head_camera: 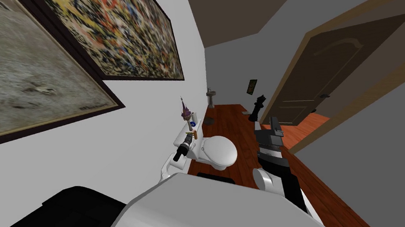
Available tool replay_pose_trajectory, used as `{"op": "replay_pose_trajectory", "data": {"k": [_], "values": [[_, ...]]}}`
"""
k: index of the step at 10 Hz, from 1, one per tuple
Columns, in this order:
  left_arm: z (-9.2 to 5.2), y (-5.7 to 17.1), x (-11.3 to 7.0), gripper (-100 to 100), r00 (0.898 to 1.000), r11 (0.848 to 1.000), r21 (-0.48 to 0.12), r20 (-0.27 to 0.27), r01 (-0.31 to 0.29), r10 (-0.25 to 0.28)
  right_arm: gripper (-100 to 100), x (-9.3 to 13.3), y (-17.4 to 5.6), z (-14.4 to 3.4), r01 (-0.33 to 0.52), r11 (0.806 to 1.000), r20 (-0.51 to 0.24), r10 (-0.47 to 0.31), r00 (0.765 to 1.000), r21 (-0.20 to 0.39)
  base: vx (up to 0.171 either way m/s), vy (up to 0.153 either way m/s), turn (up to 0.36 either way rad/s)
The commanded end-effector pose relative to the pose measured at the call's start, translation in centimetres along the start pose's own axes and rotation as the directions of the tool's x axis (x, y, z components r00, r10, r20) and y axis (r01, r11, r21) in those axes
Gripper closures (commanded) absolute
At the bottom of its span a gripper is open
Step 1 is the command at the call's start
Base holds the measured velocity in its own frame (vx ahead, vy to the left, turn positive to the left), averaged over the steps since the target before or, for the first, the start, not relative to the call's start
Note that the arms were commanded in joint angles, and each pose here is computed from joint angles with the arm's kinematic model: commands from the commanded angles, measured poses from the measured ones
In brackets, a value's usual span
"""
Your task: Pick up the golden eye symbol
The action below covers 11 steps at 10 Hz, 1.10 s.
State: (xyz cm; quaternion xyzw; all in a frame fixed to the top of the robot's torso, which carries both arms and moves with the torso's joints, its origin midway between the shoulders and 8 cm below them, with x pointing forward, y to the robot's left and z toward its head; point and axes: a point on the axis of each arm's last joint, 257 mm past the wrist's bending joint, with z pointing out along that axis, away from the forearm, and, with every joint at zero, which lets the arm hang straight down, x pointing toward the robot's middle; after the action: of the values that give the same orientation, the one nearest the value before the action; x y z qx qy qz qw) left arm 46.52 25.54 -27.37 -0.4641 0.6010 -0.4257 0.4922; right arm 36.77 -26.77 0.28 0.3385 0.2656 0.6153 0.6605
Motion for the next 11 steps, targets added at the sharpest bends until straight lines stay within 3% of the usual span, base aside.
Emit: {"op": "replay_pose_trajectory", "data": {"k": [1, 3, 5, 7, 8, 9, 10, 11], "values": [[0.1, 0.0, 0.7, -100, 0.997, 0.997, -0.01, -0.003, 0.079, -0.079, 0, 0.0, 0.0, 0.0, 0.0, 1.0, 0.0, 0.0, 1.0, 0.0, -0.008, 0.088, 0.0], [0.3, 0.0, 1.7, -100, 0.985, 0.985, -0.022, -0.008, 0.173, -0.174, 0, 0.0, 0.0, 0.0, 0.0, 1.0, 0.0, 0.0, 1.0, 0.0, 0.007, 0.09, -0.002], [0.5, 0.0, 2.7, -100, 0.964, 0.964, -0.035, -0.012, 0.265, -0.265, 0, 0.0, 0.0, 0.0, 0.0, 1.0, 0.0, 0.0, 1.0, 0.0, -0.004, 0.075, 0.002], [0.7, -0.1, 3.7, -100, 0.939, 0.938, -0.048, -0.016, 0.344, -0.345, 0, 0.0, 0.0, 0.0, 0.0, 1.0, 0.0, 0.0, 1.0, 0.0, 0.001, 0.074, 0.002], [0.8, -0.1, 4.3, -100, 0.919, 0.918, -0.057, -0.018, 0.393, -0.394, 0, 0.0, 0.0, 0.0, 0.0, 1.0, 0.0, 0.0, 1.0, 0.0, -0.004, 0.076, 0.003], [0.8, -0.1, 3.9, -100, 0.932, 0.931, -0.051, -0.017, 0.361, -0.363, 0, 0.0, 0.0, 0.0, 0.0, 1.0, 0.0, 0.0, 1.0, 0.0, -0.004, 0.034, -0.005], [0.8, 0.0, 4.0, 0, 0.929, 0.928, -0.053, -0.017, 0.368, -0.369, 0, 0.0, 0.0, 0.0, 0.0, 1.0, 0.0, 0.0, 1.0, 0.0, 0.0, 0.007, 0.0], [0.8, 0.0, 4.0, -100, 0.929, 0.929, -0.053, -0.017, 0.367, -0.369, 0, 0.0, 0.0, 0.0, 0.0, 1.0, 0.0, 0.0, 1.0, 0.0, 0.0, 0.0, 0.0]]}}
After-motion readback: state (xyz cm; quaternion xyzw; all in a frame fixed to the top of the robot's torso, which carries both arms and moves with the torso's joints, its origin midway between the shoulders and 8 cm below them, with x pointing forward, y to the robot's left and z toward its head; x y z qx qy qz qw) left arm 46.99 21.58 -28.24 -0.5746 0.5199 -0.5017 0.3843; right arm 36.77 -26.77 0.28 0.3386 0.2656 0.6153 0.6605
